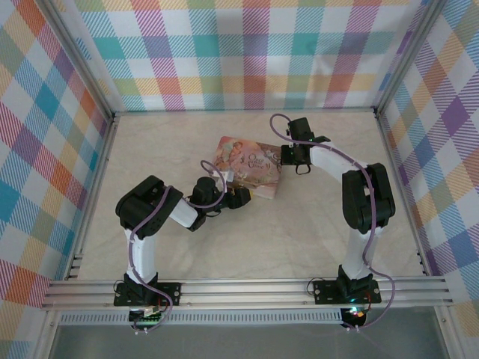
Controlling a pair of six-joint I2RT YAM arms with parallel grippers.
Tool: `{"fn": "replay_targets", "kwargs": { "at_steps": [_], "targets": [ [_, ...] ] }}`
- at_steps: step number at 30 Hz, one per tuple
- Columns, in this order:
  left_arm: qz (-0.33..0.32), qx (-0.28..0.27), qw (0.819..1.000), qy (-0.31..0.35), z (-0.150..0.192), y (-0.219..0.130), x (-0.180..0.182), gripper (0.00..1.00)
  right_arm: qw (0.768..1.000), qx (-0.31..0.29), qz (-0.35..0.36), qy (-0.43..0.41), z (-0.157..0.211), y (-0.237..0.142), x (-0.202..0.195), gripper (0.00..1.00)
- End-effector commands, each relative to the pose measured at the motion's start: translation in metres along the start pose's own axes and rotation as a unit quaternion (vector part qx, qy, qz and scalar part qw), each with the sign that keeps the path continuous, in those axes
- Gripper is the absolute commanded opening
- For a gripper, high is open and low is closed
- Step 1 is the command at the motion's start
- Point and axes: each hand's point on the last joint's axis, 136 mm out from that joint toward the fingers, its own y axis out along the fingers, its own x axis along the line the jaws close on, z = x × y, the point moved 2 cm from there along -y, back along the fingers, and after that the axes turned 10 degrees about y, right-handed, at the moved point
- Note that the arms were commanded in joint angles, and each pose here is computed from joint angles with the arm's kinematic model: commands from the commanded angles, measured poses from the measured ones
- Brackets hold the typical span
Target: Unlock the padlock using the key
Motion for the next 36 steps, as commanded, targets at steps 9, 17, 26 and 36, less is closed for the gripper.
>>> {"fn": "replay_targets", "kwargs": {
  "at_steps": [9,17,26,36],
  "targets": [
    [0.054,-0.028,0.998,-0.011,-0.007,-0.008,-0.015,0.51,0.999,0.025,-0.02,-0.021,0.009,0.001,0.018,0.0],
    [0.011,-0.021,0.999,-0.021,-0.004,-0.01,0.0,0.48,0.999,0.026,-0.021,-0.021,0.006,0.004,0.021,0.0],
    [-0.02,-0.012,0.999,-0.031,0.005,-0.024,0.014,0.38,0.999,0.026,-0.02,-0.021,0.01,0.002,0.018,0.0],
    [-0.019,-0.002,0.999,-0.031,0.003,-0.022,0.016,0.27,0.999,0.023,-0.023,-0.021,0.009,-0.002,0.019,0.0]
  ]
}}
